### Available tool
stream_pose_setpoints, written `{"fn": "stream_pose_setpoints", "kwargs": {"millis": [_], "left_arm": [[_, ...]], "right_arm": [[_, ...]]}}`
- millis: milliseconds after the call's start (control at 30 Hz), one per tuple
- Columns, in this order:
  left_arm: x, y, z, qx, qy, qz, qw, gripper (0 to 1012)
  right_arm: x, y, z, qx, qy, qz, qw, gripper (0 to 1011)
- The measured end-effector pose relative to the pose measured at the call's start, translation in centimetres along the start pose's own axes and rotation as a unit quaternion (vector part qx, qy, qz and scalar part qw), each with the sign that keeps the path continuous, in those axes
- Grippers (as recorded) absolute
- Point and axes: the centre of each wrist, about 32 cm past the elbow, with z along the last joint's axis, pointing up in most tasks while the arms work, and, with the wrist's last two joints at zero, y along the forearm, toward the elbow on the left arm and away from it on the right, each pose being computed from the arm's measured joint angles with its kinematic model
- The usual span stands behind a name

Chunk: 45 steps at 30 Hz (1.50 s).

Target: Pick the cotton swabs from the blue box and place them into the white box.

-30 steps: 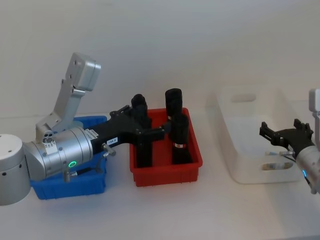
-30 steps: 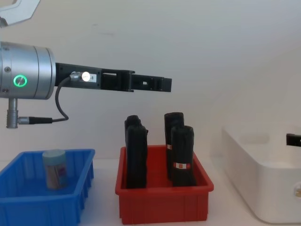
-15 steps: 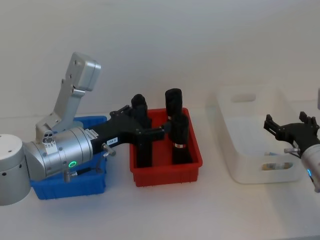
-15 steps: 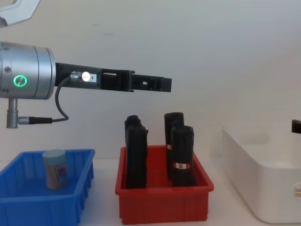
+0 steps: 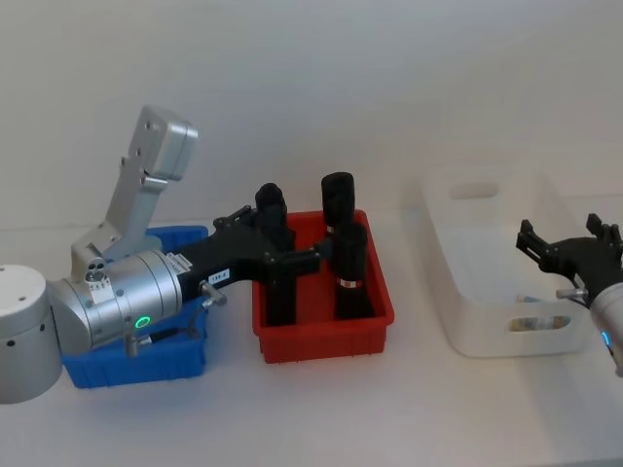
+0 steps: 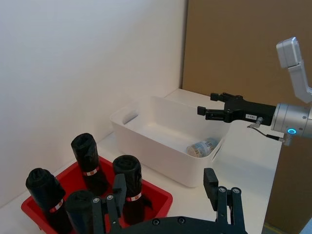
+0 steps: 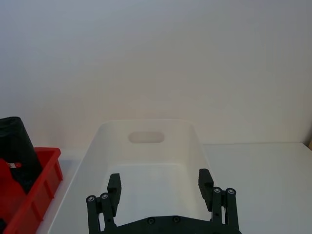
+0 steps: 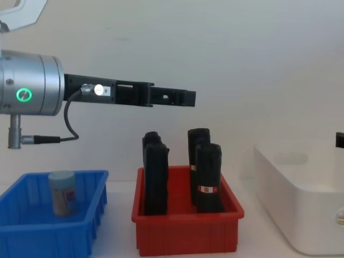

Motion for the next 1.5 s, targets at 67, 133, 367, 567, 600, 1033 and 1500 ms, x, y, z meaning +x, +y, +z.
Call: {"fn": "stream_pose_setpoints", "kwargs": {"millis": [67, 133, 367, 567, 600, 1033, 1500], "left_arm": [[-0.17, -0.08, -0.28, 0.000, -0.003, 0.007, 1.0000, 1003], [-0.32, -0.15, -0.49, -0.001, -0.007, 0.012, 0.9999, 1003], [-1.27, -0.53, -1.89, -0.006, -0.027, 0.050, 0.9983, 1003], [-2.23, -0.87, -3.21, -0.013, -0.045, 0.084, 0.9953, 1003], [-2.37, -0.91, -3.39, -0.014, -0.048, 0.088, 0.9949, 1003], [-4.56, -1.45, -6.07, -0.037, -0.083, 0.154, 0.9840, 1003], [-6.88, -1.78, -8.58, -0.067, -0.111, 0.211, 0.9688, 1003]], "right_arm": [[-0.1, -0.2, 0.0, 0.001, -0.001, 0.003, 1.0000, 1001], [-0.2, -0.6, -0.1, 0.005, -0.002, 0.010, 0.9999, 1002], [-0.8, -2.4, -0.5, 0.018, -0.006, 0.042, 0.9989, 1002], [-1.3, -4.1, -0.7, 0.030, -0.007, 0.072, 0.9969, 1001], [-1.5, -4.5, -0.8, 0.033, -0.008, 0.080, 0.9962, 1001], [-2.7, -7.9, -1.0, 0.053, -0.006, 0.139, 0.9888, 1001], [-3.1, -8.7, -1.1, 0.058, -0.004, 0.154, 0.9864, 1001]]}}
